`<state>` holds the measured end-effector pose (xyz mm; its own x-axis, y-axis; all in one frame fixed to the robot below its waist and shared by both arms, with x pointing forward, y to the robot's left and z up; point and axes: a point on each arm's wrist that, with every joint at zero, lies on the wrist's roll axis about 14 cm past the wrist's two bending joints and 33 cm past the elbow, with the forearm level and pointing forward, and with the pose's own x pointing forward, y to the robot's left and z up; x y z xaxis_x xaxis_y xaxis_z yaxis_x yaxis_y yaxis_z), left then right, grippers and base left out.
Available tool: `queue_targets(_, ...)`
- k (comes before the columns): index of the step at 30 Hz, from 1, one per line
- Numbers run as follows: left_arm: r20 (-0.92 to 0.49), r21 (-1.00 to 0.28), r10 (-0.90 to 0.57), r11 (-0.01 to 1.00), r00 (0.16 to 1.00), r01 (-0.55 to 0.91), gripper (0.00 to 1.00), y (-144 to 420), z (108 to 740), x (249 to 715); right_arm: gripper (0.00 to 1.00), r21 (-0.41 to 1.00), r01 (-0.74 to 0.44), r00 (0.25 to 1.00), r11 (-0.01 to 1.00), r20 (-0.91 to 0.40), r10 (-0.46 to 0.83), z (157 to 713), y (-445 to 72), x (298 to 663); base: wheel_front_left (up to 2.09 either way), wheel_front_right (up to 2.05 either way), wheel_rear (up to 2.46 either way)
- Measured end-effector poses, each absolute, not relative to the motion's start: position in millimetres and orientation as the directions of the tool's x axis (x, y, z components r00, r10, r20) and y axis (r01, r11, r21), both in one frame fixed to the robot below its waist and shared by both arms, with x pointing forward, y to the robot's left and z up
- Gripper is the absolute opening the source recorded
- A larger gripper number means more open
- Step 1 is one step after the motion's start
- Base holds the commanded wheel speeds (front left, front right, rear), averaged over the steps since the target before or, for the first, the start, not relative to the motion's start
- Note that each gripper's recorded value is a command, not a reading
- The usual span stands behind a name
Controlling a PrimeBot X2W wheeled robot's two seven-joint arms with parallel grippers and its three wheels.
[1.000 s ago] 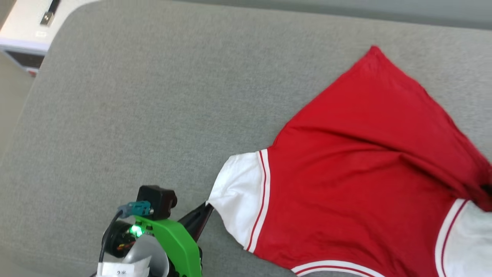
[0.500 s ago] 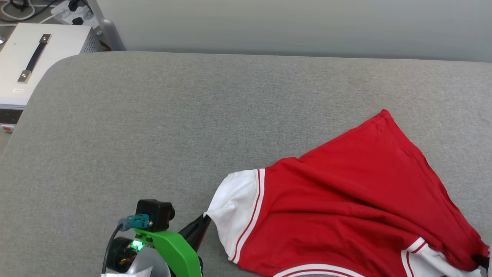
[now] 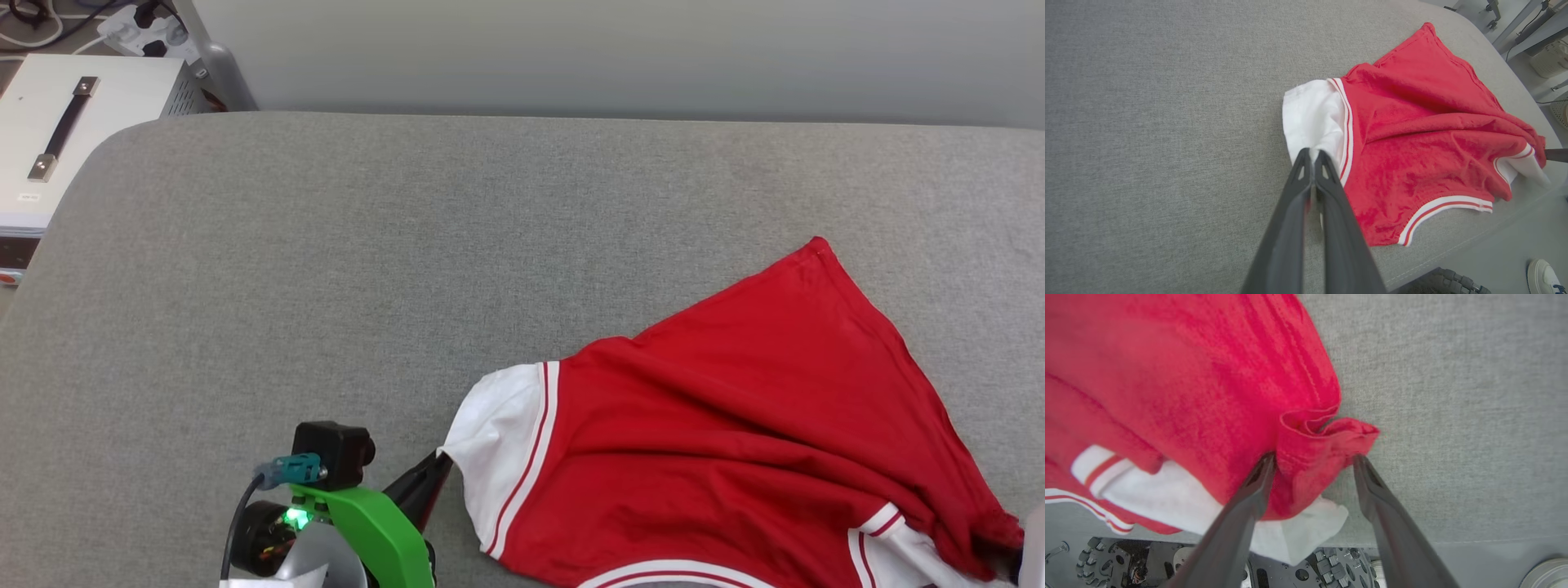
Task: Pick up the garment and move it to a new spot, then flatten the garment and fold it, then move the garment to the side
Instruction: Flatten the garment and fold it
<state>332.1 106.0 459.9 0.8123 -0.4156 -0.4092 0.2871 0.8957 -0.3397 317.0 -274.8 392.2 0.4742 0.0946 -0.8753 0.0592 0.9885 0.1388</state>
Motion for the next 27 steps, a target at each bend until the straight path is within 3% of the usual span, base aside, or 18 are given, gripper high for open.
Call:
queue_targets(14, -0.356, -0.329, -0.422, 0.892, 0.834, 0.31, 0.0, 104.7, 478.5, 339.3, 1.0, 0.088, -0.139, 0.614, 0.986, -0.774, 0.155, 472.9, -251.5, 387.8, 0.0, 0.0, 0.0)
queue_targets(21, -0.344, -0.323, -0.418, 0.894, 0.841, 0.312, 0.0, 106.2, 482.1, 351.2, 1.0, 0.045, -0.257, 0.608, 0.965, -0.769, 0.198, 489.0, -219.8, 439.0, 0.0, 0.0, 0.0)
queue_targets(27, -0.365, -0.323, -0.398, 0.902, 0.841, 0.287, 0.0, 111.7, 473.9, 358.5, 1.0, 0.03, -0.309, 0.556, 0.95, -0.805, 0.207, 472.6, -198.6, 477.8, 0.0, 0.0, 0.0)
